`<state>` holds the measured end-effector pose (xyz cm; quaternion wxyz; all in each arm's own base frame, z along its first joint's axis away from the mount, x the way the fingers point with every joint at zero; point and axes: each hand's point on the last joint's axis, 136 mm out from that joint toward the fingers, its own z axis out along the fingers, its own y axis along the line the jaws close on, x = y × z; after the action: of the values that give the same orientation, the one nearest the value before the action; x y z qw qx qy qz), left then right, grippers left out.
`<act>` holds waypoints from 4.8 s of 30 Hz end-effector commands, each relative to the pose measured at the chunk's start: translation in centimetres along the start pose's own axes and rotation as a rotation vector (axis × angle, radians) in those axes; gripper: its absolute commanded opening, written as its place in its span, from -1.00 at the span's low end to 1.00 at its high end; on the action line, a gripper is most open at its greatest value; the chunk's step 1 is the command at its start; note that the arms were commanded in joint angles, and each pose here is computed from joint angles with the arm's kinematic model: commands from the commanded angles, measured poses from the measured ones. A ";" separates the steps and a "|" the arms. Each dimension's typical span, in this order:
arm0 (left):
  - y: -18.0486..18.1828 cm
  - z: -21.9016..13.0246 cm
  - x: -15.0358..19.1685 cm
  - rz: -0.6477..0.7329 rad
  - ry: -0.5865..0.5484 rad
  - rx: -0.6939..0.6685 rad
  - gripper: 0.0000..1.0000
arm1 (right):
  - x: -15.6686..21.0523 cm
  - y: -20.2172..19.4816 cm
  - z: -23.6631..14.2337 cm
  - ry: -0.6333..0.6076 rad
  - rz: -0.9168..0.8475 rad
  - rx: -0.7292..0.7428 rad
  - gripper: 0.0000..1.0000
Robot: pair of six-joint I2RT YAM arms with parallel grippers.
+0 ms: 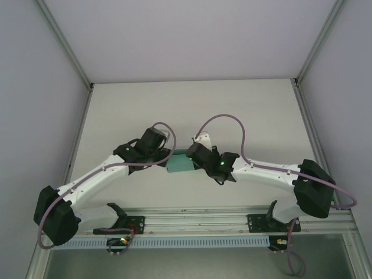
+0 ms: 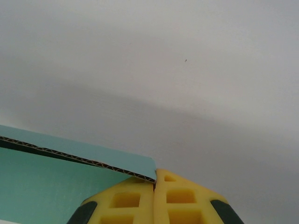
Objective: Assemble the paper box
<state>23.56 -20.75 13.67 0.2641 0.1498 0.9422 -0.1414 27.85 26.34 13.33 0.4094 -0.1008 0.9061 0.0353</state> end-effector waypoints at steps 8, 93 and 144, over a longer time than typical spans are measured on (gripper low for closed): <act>-0.5 -0.4 3.0 -0.278 0.170 0.049 -1.00 | 5.0 0.1 0.8 0.148 -0.004 0.069 -1.00; -1.0 2.6 5.7 -0.200 0.012 0.175 0.13 | 7.6 -2.2 1.9 0.104 0.269 -0.156 -0.34; 0.3 0.5 2.9 -0.153 -0.147 0.130 1.00 | -0.6 -1.0 -0.8 -0.047 -0.045 -0.379 0.23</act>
<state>22.33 -21.07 12.85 0.3254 0.0923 0.9097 -0.2407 28.35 24.84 13.61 0.4093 -0.1516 0.8775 0.1988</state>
